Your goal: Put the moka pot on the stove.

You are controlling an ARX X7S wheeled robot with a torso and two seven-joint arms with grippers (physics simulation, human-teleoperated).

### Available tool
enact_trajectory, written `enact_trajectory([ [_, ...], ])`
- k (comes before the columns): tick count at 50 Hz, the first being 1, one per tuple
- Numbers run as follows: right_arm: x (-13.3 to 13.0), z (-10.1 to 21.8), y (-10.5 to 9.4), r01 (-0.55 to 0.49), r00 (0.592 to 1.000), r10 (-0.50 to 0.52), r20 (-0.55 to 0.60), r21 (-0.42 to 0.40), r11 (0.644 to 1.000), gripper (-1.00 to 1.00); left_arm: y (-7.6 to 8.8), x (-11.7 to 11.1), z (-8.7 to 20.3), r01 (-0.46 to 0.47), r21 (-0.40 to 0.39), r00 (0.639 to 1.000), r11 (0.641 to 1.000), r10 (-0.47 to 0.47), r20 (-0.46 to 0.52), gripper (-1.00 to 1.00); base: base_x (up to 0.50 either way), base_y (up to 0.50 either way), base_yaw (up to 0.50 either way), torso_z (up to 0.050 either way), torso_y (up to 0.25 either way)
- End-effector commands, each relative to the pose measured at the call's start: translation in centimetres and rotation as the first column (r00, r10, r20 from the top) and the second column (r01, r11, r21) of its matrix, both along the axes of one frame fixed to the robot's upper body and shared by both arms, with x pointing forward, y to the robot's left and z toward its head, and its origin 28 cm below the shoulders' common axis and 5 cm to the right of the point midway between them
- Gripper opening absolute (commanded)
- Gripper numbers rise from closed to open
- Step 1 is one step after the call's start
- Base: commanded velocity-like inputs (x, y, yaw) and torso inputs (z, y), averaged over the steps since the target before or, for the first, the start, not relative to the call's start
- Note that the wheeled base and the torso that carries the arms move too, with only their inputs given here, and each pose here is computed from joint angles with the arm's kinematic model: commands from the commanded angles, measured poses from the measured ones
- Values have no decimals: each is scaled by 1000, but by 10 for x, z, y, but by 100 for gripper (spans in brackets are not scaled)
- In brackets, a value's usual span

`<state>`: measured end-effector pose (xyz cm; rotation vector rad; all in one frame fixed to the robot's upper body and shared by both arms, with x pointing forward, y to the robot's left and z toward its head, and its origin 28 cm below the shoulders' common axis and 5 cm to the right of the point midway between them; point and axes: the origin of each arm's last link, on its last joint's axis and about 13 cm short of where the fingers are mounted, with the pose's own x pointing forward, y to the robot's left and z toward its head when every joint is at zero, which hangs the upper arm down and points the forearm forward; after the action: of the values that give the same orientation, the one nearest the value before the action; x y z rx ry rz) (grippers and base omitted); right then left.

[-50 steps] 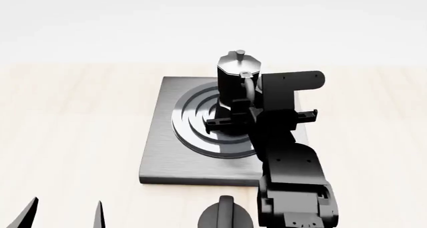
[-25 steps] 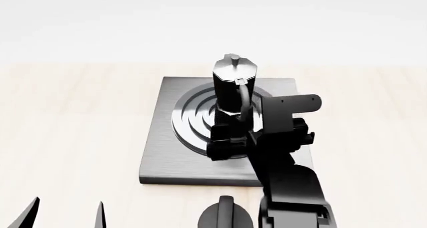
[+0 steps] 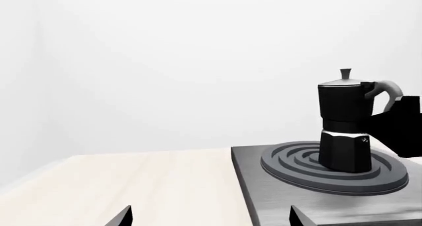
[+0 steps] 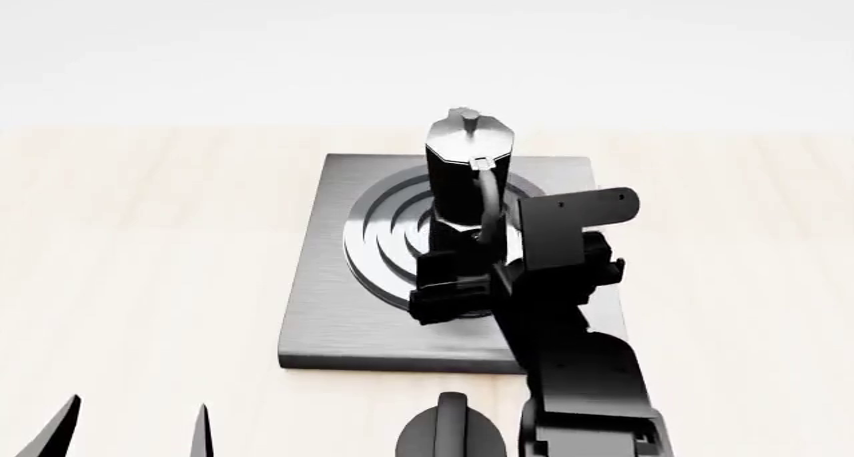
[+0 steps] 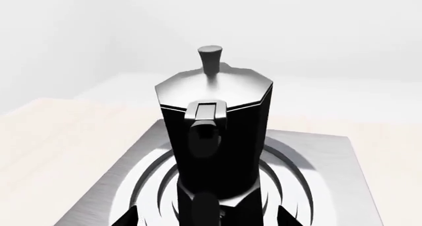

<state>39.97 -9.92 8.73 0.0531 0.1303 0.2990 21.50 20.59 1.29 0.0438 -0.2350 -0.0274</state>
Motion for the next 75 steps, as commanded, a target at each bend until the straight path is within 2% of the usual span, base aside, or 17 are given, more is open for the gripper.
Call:
enact_trajectory([
  [1,0,-1,2,-26,999,27,45,-29,999,100,0,0,0,2,1,1000,1000,-2,3,100,0,0,0,0,0],
  [19,-2,-3,-7,36,991,-33,129,-21,999,100,0,0,0,2,4,1000,1000,-2,6,100,0,0,0,0,0],
  [37,-6,-5,-13,24,986,-19,167,-32,999,100,0,0,0,2,5,1000,1000,-2,7,100,0,0,0,0,0],
  [65,-47,8,-19,25,969,-22,246,-6,1000,100,0,0,0,5,9,1000,1000,-5,8,100,0,0,0,0,0],
  [75,-52,22,-22,47,955,-44,294,-5,999,100,0,0,0,6,13,1000,1000,-6,5,100,0,0,0,0,0],
])
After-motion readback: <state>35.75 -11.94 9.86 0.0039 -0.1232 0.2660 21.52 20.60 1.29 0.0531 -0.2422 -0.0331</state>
